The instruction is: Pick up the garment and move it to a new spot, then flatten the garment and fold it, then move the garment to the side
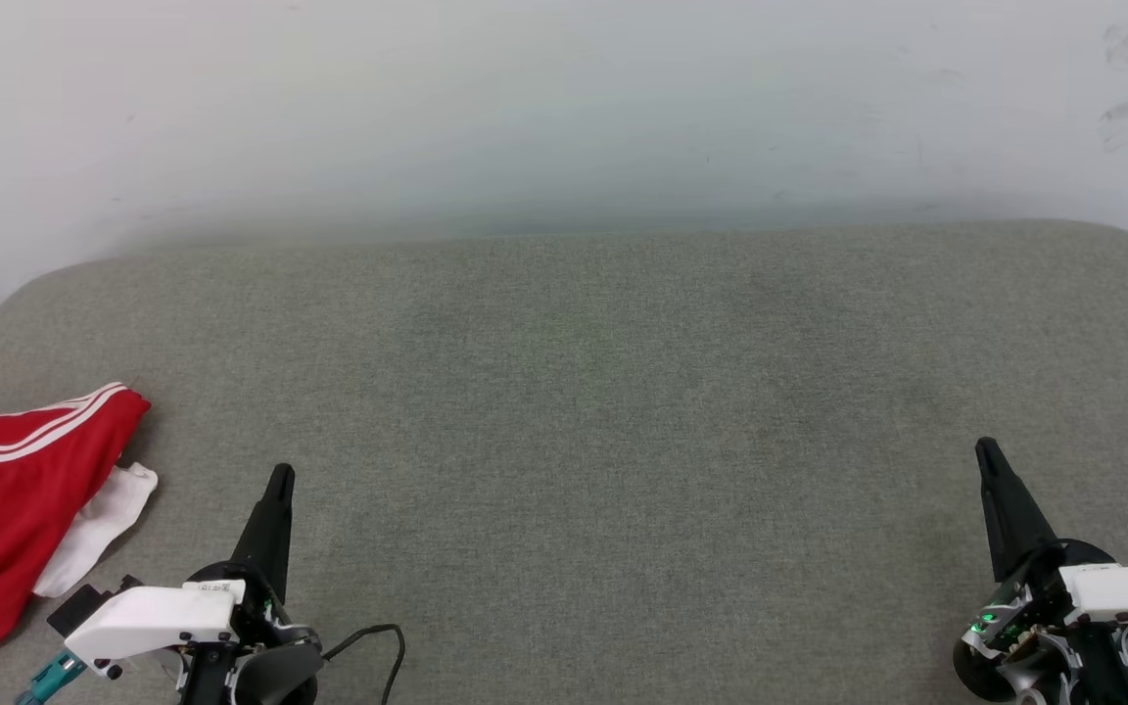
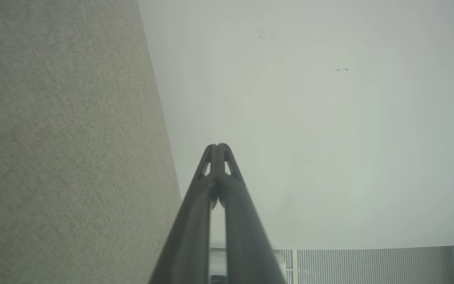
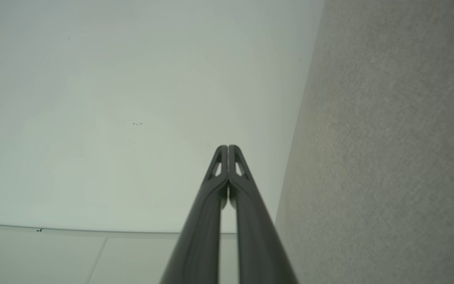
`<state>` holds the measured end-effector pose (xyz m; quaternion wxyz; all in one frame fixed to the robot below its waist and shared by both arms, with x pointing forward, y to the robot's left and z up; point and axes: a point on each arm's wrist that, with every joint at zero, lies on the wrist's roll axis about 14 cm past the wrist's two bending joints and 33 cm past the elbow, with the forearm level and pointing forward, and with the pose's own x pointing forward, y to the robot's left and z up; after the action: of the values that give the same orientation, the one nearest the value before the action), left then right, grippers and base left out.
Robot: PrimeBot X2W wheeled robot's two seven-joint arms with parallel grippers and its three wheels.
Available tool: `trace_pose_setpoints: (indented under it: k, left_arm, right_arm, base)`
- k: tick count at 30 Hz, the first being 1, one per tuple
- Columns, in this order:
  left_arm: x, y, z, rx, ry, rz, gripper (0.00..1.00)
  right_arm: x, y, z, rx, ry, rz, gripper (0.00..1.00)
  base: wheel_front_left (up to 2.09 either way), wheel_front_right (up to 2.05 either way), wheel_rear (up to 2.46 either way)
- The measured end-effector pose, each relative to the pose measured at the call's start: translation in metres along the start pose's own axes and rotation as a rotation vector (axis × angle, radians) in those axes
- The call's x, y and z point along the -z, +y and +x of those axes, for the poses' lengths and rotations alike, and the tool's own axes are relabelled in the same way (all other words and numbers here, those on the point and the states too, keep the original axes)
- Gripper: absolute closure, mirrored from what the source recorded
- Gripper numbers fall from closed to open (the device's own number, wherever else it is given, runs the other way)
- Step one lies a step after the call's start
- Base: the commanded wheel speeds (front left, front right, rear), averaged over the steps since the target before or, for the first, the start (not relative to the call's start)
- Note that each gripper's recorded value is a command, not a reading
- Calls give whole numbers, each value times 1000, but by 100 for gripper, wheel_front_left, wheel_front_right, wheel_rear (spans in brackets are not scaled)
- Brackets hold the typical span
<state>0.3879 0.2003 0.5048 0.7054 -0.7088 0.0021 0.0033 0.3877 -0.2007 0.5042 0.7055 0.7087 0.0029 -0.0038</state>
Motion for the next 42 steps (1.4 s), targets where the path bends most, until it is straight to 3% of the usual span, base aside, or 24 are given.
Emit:
trace_pose_setpoints:
  k: [16,17,22,31,36,42]
  left_arm:
    - [0,0,0,0,0,0,100]
    - [0,1,0,-2,0,0,0]
    - [2,22,-10,-65,1,-7,0]
    - [14,12,-6,-33,11,27,0]
    - [18,2,-2,-5,18,93,0]
    - [19,-7,0,22,12,206,0]
  right_arm:
    - [0,0,0,0,0,0,100]
    - [0,-1,0,2,0,0,0]
    - [-1,-22,-10,65,-9,4,0]
    - [0,-13,-8,37,-29,-26,0]
    - [1,-6,-6,17,-33,-69,0]
    - [-1,0,-4,4,-41,-203,0]
  base:
    - [0,0,0]
    - [0,0,0]
    - [0,0,0]
    - [0,0,0]
    - [0,0,0]
    - [0,0,0]
